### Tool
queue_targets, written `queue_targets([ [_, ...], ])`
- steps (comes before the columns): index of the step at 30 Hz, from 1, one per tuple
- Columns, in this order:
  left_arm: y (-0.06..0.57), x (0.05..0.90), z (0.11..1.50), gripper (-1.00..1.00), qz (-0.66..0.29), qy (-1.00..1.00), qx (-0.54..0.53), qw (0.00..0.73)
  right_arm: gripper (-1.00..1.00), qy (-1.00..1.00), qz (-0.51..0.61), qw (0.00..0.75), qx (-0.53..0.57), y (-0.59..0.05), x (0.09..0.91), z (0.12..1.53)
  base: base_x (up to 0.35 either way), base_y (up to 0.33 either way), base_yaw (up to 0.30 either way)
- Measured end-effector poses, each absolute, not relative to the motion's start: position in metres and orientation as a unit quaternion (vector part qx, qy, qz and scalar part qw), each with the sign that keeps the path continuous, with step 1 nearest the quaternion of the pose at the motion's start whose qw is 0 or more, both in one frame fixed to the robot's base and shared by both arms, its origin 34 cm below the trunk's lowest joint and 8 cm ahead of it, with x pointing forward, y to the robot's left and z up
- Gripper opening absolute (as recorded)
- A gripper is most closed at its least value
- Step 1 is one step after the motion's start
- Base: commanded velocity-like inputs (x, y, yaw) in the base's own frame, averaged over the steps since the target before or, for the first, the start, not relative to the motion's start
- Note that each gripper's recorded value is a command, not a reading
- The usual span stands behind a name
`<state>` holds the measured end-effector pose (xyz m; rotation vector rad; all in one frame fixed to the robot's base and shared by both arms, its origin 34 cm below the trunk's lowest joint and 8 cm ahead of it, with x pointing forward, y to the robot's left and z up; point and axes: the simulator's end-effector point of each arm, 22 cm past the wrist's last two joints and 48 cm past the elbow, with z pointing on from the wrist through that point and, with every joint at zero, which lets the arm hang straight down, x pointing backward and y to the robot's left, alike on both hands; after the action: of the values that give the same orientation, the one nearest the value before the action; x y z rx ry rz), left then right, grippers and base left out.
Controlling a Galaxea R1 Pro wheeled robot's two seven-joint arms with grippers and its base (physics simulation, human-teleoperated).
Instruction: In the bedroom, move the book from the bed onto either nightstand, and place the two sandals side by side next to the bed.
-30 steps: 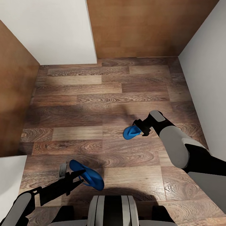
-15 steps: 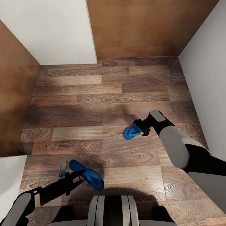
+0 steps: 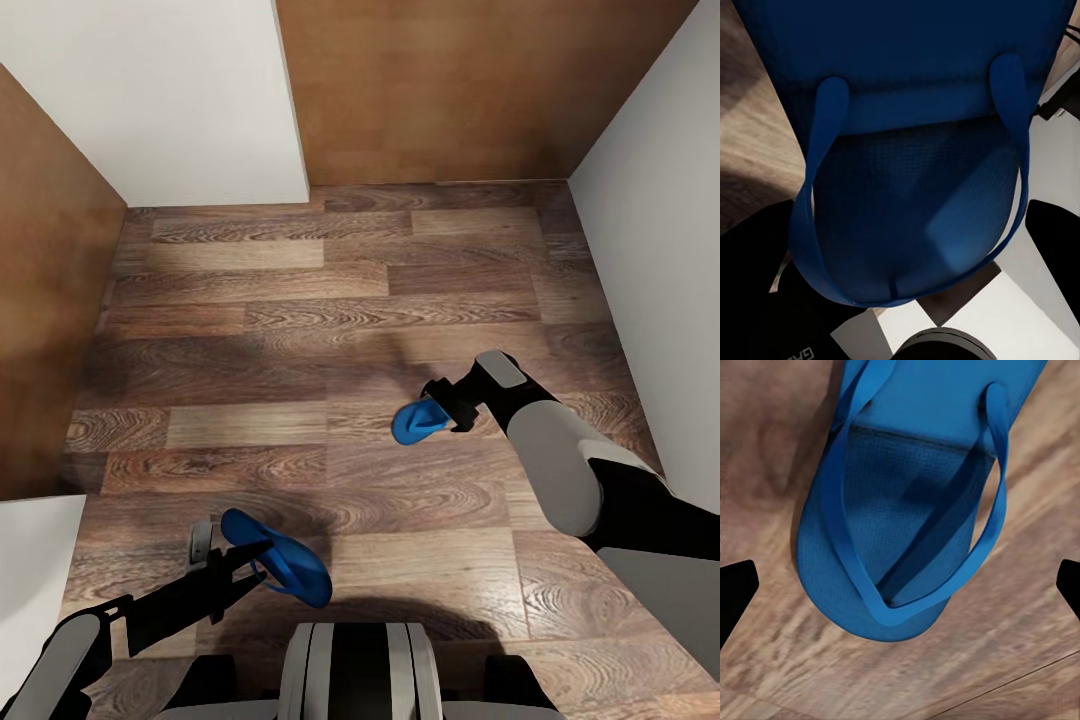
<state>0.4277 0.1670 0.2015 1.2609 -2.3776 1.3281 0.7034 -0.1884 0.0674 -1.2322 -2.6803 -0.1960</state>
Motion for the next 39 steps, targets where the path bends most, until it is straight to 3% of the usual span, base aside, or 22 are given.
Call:
queue_targets([
  [39, 0.169, 0.416, 0.187, -1.0, 0.432, -0.789, 0.428, 0.085, 1.0, -0.894, -0.073, 0.107, -0.428, -0.183, 0.692, 0.045, 0.0, 0.0, 0.0],
])
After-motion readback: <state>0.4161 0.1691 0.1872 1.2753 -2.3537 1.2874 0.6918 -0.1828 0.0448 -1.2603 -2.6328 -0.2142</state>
